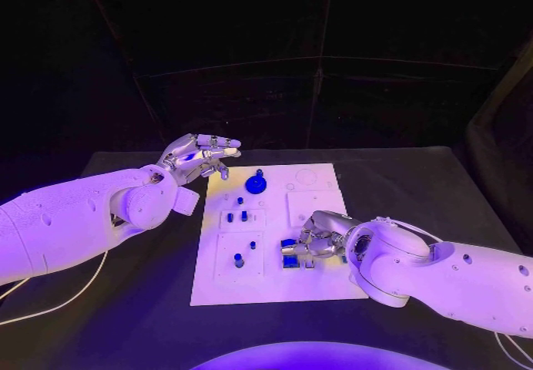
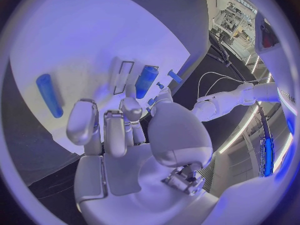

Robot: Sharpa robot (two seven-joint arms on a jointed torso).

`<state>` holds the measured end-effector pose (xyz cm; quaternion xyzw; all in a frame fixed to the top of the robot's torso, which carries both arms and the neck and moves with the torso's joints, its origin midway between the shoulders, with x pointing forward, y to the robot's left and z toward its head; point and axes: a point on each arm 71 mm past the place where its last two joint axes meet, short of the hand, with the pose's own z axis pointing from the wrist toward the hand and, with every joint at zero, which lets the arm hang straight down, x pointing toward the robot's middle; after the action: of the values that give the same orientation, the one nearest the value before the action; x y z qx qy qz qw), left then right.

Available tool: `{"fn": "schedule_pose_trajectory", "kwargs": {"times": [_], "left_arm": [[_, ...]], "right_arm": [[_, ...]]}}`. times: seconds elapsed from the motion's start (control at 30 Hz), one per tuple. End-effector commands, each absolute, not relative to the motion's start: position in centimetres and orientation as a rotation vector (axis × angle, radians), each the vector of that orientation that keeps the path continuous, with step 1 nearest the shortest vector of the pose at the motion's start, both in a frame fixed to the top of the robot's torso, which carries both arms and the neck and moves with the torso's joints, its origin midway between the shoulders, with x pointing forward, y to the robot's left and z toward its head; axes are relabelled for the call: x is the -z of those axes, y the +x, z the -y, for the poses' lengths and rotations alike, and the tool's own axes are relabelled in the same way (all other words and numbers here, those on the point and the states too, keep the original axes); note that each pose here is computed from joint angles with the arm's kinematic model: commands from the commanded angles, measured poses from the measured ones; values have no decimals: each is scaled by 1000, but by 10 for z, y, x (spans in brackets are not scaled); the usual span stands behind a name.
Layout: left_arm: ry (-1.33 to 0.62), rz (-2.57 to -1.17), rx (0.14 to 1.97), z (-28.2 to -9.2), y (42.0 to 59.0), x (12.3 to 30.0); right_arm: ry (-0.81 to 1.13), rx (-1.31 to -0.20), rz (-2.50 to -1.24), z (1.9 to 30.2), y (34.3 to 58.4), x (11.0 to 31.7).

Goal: Assemble the parts on the task board

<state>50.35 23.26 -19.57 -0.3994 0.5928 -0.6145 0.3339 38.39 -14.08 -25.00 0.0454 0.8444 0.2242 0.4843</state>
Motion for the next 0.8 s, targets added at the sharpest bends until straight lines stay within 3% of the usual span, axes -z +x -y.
{"fn": "schedule_pose_trajectory", "kwargs": {"times": [0.03,0.5,0.8], "left_arm": [[-1040,-1548,1620,-231,503,195],[-1041,-1548,1618,-232,503,195],[-1042,-1546,1614,-234,503,195]], "right_arm": [[94,-532,-2038,141,385,248],[28,-573,-2031,143,381,245],[167,-653,-1929,180,375,232]]}}
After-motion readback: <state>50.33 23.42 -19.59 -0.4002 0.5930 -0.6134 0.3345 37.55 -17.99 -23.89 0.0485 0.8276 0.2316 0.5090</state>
